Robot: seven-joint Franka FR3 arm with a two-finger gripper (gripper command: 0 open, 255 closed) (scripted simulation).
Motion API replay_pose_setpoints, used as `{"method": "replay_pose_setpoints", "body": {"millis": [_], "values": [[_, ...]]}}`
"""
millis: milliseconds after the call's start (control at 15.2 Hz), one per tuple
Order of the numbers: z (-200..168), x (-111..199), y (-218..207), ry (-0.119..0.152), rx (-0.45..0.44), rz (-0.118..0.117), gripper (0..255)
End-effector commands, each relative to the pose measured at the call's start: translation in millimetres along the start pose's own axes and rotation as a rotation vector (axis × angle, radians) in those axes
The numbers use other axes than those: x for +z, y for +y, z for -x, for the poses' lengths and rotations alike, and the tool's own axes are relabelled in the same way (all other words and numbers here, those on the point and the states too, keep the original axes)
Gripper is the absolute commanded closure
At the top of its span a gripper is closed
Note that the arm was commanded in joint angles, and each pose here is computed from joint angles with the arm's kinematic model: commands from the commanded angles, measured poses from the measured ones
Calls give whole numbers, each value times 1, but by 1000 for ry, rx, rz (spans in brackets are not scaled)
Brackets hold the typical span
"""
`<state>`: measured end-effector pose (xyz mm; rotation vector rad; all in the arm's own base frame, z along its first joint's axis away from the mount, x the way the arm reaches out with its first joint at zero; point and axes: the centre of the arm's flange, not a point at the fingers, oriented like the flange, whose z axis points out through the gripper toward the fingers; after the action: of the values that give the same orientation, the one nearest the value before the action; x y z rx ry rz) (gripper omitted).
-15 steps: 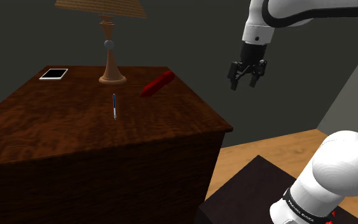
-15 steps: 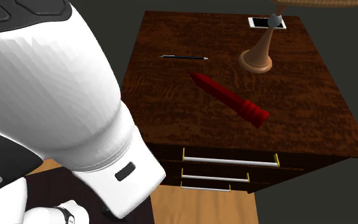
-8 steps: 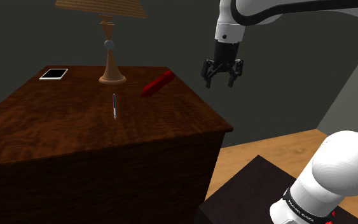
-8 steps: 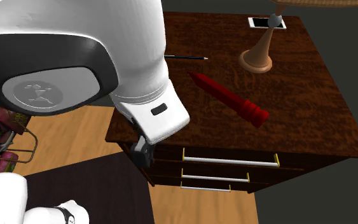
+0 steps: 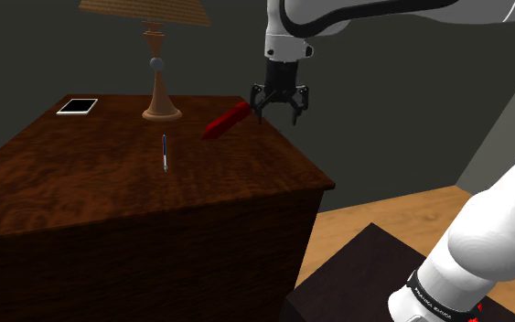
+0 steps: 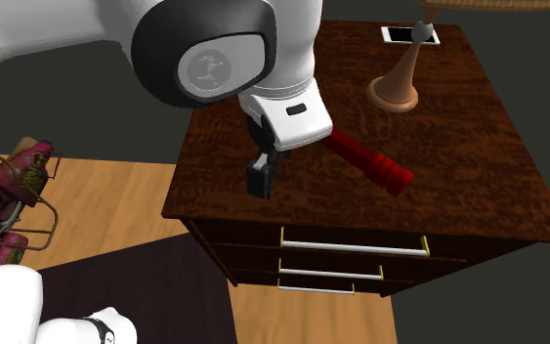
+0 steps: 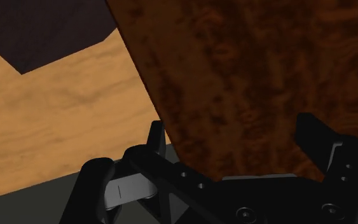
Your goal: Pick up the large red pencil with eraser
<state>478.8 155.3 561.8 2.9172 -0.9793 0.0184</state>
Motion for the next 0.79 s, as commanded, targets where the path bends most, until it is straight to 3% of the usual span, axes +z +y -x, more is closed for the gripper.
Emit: {"method": "replay_pose_setpoints", "body": {"millis": [0,726], "values": [[-10,-3,-26,-1,53,-2,0],[-75,-1,-147,-5,309,-4,0]]}}
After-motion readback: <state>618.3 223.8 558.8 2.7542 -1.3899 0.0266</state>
